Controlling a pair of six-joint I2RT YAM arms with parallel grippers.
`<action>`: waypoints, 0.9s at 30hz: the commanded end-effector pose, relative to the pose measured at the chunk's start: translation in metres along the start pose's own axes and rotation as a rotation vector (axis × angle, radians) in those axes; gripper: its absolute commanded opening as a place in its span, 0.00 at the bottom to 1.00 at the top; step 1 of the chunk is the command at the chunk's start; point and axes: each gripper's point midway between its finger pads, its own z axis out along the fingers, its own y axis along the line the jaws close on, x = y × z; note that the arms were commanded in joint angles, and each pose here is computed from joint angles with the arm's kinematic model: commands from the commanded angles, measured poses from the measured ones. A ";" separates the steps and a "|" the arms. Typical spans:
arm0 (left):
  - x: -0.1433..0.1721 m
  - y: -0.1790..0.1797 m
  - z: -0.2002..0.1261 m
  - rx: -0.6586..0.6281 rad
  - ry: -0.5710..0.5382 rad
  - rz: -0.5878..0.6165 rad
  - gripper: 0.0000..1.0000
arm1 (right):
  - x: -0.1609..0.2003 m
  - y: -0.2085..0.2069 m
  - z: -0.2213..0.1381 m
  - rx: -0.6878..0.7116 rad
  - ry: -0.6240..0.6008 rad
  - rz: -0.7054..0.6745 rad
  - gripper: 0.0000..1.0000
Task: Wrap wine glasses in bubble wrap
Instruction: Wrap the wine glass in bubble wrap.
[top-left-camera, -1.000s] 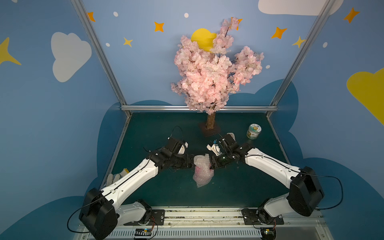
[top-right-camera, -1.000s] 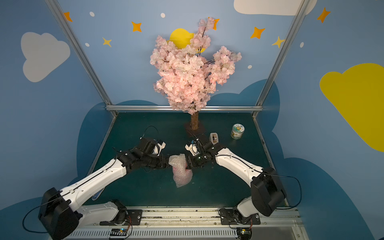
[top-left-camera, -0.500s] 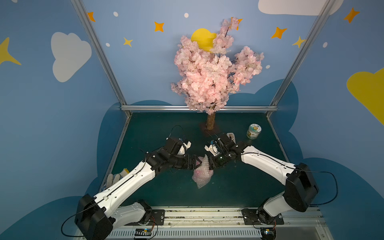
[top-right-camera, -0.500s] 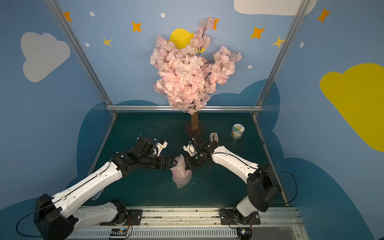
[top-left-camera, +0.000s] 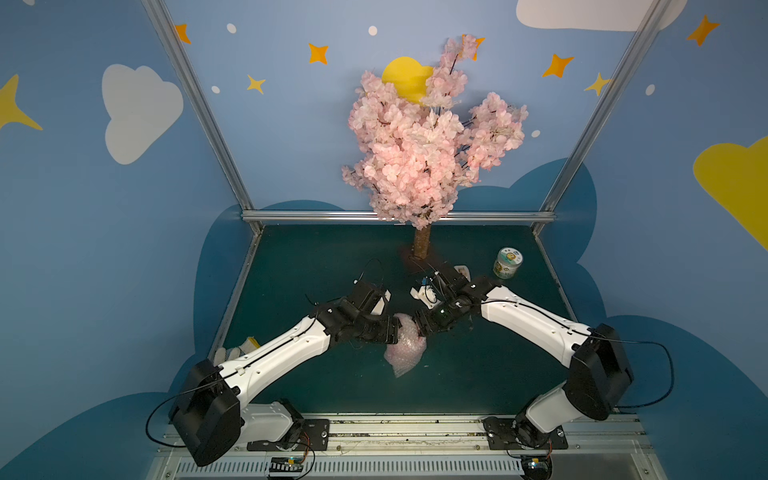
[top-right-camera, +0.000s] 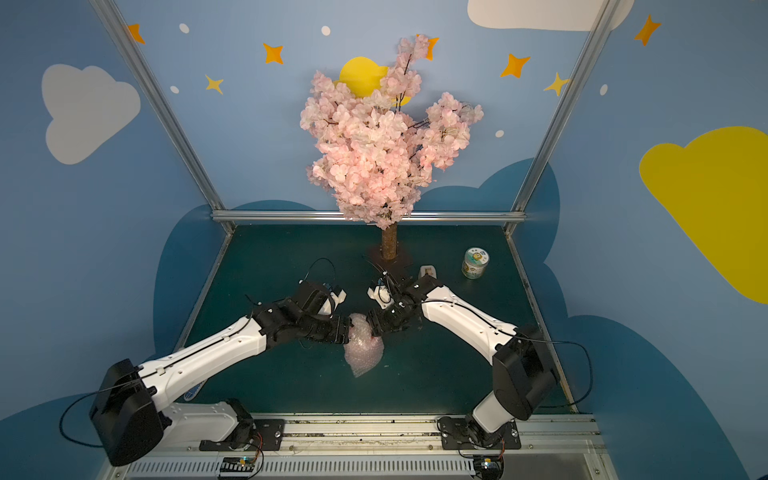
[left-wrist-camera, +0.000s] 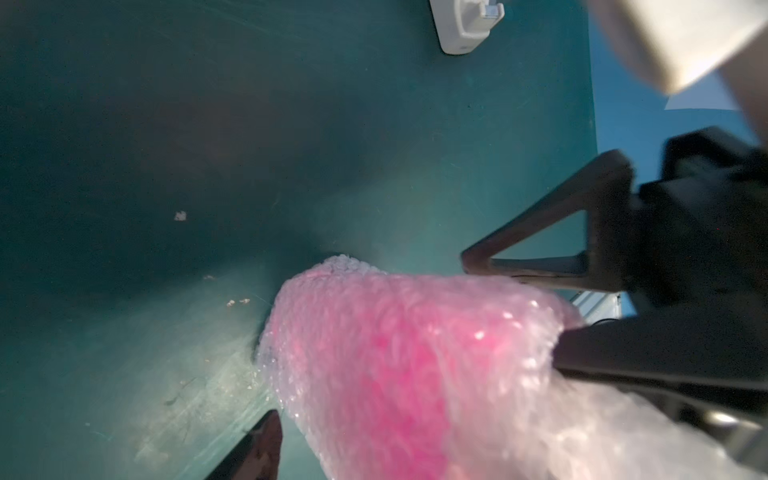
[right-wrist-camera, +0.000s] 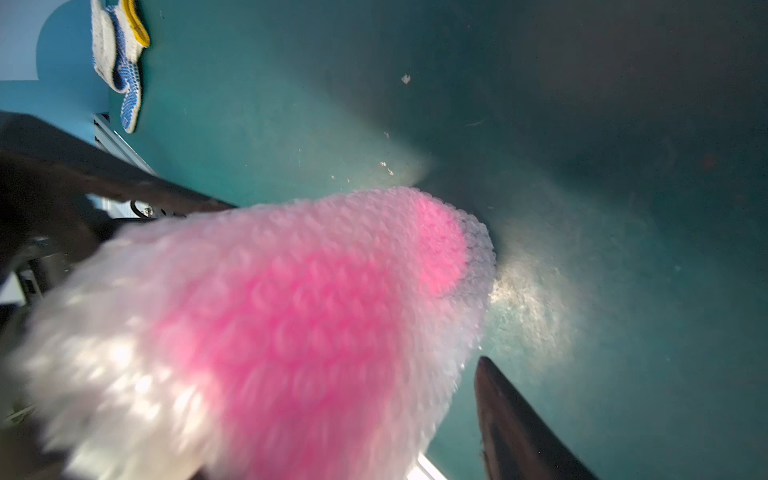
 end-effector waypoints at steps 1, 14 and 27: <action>0.012 0.043 0.011 -0.174 0.039 -0.019 0.70 | 0.006 0.012 -0.039 -0.019 -0.031 -0.031 0.65; 0.008 0.043 0.016 -0.170 0.070 -0.033 0.68 | 0.009 0.043 -0.031 -0.150 -0.059 -0.047 0.68; -0.009 0.031 -0.023 -0.126 -0.029 -0.040 0.73 | 0.023 -0.003 0.032 0.055 0.134 0.039 0.65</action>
